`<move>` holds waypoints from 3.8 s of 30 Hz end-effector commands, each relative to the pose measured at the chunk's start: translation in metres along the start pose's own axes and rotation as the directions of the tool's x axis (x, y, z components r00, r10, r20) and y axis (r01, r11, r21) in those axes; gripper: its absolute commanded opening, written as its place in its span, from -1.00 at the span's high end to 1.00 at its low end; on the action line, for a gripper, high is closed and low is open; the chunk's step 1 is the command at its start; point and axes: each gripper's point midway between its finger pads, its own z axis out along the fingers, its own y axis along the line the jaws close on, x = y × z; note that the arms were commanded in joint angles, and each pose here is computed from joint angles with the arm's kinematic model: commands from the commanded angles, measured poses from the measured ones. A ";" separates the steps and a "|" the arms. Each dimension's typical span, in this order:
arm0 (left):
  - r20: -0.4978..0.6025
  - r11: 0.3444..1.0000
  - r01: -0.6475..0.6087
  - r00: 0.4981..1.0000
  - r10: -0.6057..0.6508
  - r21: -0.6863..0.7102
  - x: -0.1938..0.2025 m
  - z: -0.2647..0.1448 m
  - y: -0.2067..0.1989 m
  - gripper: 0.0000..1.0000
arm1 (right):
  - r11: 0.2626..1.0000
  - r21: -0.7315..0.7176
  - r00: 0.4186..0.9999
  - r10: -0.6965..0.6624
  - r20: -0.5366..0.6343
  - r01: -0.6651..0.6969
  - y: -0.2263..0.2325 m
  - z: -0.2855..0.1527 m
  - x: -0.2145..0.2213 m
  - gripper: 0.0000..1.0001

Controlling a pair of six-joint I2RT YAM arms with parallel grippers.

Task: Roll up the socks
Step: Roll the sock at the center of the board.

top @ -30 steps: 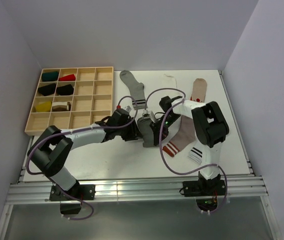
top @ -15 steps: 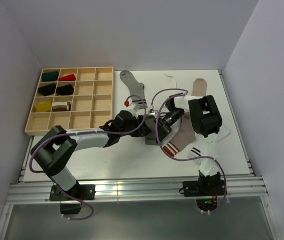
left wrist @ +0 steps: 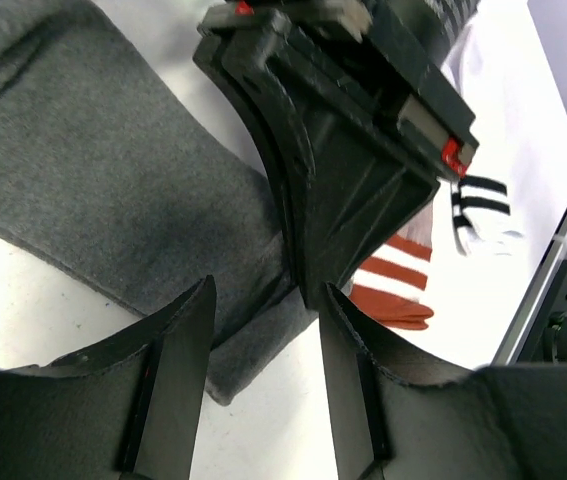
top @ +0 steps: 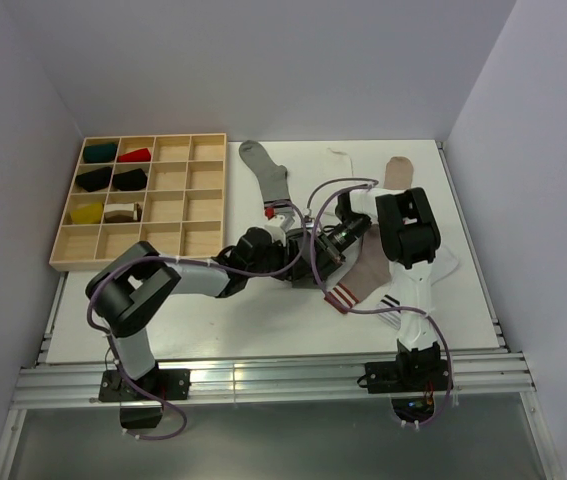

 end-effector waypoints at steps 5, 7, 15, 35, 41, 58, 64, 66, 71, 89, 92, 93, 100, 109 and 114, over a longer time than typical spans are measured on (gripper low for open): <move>-0.017 0.996 -0.053 0.998 0.054 0.065 0.009 0.007 -0.005 -0.01 | 0.998 -0.016 0.998 0.063 0.029 -0.062 -0.003 -0.008 -0.006 0.99; -0.024 0.997 -0.047 0.999 0.048 0.062 0.013 0.008 -0.003 0.01 | 0.998 -0.009 0.997 0.064 0.029 -0.064 -0.005 -0.007 -0.007 0.99; -0.038 0.997 -0.025 0.999 0.028 0.074 0.022 0.007 -0.001 0.03 | 0.995 -0.005 0.994 0.100 0.038 -0.100 -0.011 -0.008 -0.008 0.99; -0.111 0.995 0.095 0.990 -0.092 0.018 0.053 0.005 0.018 0.99 | 0.981 0.186 0.994 0.039 0.101 -0.057 -0.022 -0.019 -0.012 0.87; -0.151 0.990 0.141 0.979 -0.138 0.009 0.066 -0.001 0.025 0.99 | 0.939 0.335 0.972 -0.147 0.183 0.079 -0.006 -0.041 -0.025 0.66; -0.383 0.910 0.414 0.837 -0.391 -0.022 0.092 -0.028 0.037 0.99 | 0.493 0.723 0.689 -0.724 0.032 0.484 0.050 -0.073 -0.020 0.27; -0.501 0.875 0.472 0.734 -0.458 -0.108 0.104 -0.038 0.045 0.99 | 0.307 0.713 0.594 -0.782 -0.188 0.631 0.044 -0.018 0.007 0.14; -0.520 0.861 0.490 0.704 -0.484 -0.138 0.107 -0.040 0.049 0.99 | 0.241 0.716 0.547 -0.805 -0.229 0.655 0.047 -0.012 0.005 0.04; -0.562 0.843 0.511 0.652 -0.509 -0.170 0.112 -0.045 0.053 0.99 | 0.128 0.701 0.472 -0.820 -0.323 0.702 0.046 0.008 0.012 -0.04; -0.601 0.820 0.523 0.587 -0.543 -0.231 0.119 -0.048 0.061 0.99 | -0.076 0.657 0.317 -0.831 -0.457 0.750 0.050 0.052 0.005 -0.08; -0.605 0.823 0.518 0.586 -0.540 -0.232 0.120 -0.049 0.061 0.99 | -0.074 0.643 0.316 -0.825 -0.469 0.762 0.047 0.058 0.006 -0.06; -0.606 0.822 0.517 0.582 -0.541 -0.238 0.121 -0.049 0.062 0.99 | -0.074 0.640 0.314 -0.824 -0.471 0.765 0.047 0.059 0.006 -0.06; -0.602 0.820 0.515 0.582 -0.547 -0.248 0.121 -0.048 0.063 0.99 | -0.059 0.649 0.344 -0.810 -0.476 0.759 0.044 0.063 0.000 0.23; -0.549 0.823 0.512 0.627 -0.553 -0.245 0.103 -0.043 0.062 0.64 | 0.112 0.599 0.436 -0.791 -0.430 0.793 0.043 0.069 0.012 0.66; -0.483 0.850 0.479 0.703 -0.521 -0.220 0.077 -0.039 0.062 0.39 | 0.287 0.523 0.518 -0.771 -0.372 0.803 0.050 0.067 0.020 0.70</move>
